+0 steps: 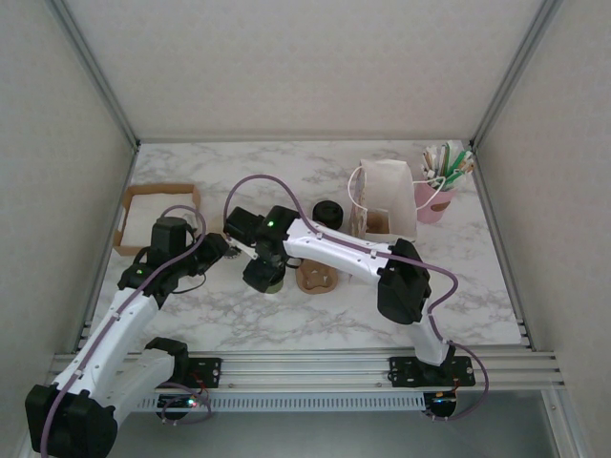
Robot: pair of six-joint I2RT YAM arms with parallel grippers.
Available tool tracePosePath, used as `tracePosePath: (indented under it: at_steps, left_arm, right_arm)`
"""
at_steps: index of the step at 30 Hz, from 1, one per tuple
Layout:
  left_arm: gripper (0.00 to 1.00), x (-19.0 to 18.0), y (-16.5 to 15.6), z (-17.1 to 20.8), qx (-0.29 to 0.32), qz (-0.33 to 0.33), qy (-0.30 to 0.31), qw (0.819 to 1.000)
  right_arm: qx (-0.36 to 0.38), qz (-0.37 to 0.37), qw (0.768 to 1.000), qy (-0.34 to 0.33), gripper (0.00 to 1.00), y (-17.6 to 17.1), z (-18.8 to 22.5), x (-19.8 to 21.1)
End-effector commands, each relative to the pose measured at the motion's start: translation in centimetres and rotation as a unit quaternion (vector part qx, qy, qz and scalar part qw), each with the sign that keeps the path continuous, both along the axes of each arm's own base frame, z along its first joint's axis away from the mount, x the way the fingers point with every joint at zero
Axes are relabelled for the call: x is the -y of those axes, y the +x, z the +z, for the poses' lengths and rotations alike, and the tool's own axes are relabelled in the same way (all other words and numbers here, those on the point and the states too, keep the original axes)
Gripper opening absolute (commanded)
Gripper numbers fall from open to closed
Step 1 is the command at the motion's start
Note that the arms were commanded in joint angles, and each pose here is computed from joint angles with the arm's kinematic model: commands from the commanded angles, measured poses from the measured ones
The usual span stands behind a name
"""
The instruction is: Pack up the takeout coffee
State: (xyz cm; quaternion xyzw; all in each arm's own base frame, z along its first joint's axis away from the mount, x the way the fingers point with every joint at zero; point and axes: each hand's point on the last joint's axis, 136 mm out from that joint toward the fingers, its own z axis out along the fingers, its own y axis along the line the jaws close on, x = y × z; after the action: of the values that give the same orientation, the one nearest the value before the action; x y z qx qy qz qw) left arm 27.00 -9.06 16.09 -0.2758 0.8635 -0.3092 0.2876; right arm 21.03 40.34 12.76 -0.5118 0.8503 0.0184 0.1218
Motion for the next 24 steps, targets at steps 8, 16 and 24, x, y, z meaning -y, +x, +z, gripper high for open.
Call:
tracePosePath:
  at_steps: [8, 16, 24]
  left_arm:
    - [0.28, -0.1, -0.2, -0.3, -0.003, -0.005, -0.001, 1.000]
    - [0.28, 0.0, 0.1, 0.2, 0.004, -0.007, -0.003, 1.000]
    - [0.28, 0.0, 0.3, 0.5, 0.008, -0.007, -0.003, 1.000]
  right_arm:
    - [-0.006, -0.035, 0.997, -0.070, 0.86, 0.0, -3.5, 3.0]
    - [0.001, -0.056, 0.998, -0.020, 0.86, 1.0, 0.8, 2.0]
    - [0.003, -0.068, 0.998, 0.008, 0.89, 1.5, 3.5, 1.4]
